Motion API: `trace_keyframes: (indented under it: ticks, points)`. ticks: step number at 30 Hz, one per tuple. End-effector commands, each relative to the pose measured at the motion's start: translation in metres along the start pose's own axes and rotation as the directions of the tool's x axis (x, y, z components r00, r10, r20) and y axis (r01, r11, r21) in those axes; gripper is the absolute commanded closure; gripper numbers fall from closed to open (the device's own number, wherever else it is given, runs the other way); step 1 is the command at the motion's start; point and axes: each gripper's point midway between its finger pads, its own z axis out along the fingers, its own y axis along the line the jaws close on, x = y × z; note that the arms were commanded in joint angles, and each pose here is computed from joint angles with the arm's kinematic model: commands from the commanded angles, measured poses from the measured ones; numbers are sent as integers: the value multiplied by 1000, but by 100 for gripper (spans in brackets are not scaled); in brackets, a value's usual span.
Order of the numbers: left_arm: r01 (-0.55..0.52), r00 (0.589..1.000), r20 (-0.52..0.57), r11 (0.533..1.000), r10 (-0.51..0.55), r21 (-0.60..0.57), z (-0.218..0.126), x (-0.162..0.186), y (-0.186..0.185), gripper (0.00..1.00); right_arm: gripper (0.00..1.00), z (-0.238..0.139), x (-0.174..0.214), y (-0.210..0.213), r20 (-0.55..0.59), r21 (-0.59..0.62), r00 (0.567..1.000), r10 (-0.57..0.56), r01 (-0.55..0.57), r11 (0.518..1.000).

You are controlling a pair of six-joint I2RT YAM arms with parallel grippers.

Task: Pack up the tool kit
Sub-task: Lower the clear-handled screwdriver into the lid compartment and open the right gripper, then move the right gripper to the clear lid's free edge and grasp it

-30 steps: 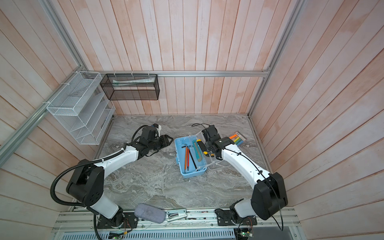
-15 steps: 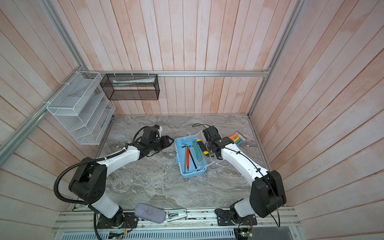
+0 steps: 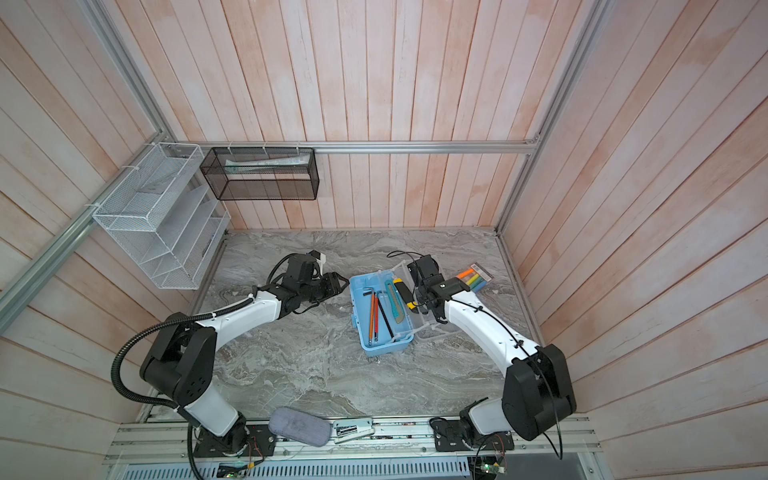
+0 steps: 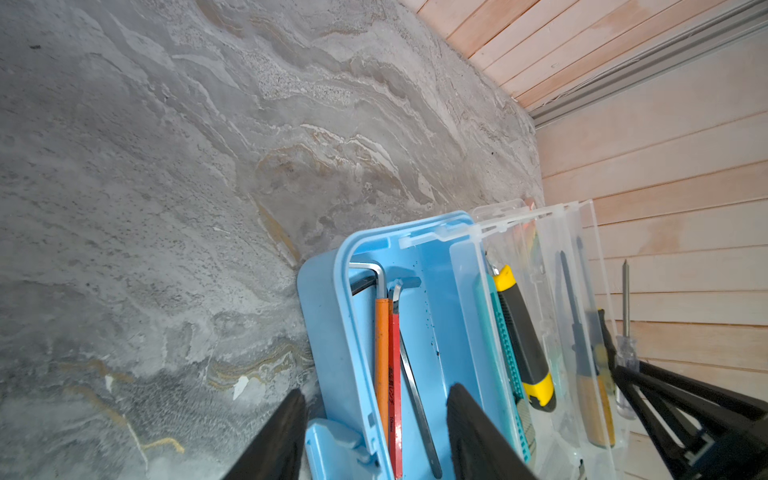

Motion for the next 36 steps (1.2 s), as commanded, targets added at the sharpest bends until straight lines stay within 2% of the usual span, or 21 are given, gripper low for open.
trace_keyframes:
  ticks: [1,3,10,15,18,23,26,29,33,36]
  points:
    - [-2,1000,-4,1000,3,7,6,-2,-3,43,76,-4,1,-1,3,-19,1000,20,-20,1000]
    - [0,1000,-4,1000,0,10,7,-2,-3,43,73,-6,0,-1,10,-24,1000,26,-26,999]
    - [-13,1000,-6,1000,13,-4,14,-5,-3,43,75,-24,-17,-7,63,-39,995,71,-69,997]
    - [-60,998,-10,996,59,-69,28,-6,-2,43,73,-51,-45,5,163,-199,968,190,-156,967]
    - [-95,995,-21,984,93,-151,37,-9,2,45,72,-64,-57,12,190,-277,957,219,-162,947]
    - [-188,982,-70,911,174,-368,46,-10,18,49,72,-76,-68,4,251,-274,938,239,-168,947]
    - [-216,976,-88,883,197,-417,47,-8,24,50,72,-81,-73,2,283,-279,927,245,-164,946]
    - [-219,976,-116,879,187,-424,54,-4,28,54,71,-82,-75,0,305,-277,920,246,-161,947]
    - [-219,975,-133,875,178,-431,62,-2,31,67,71,-79,-77,1,318,-279,917,242,-153,948]
    - [-220,975,-122,865,184,-451,64,-9,34,72,71,-78,-78,4,321,-308,913,250,-149,940]
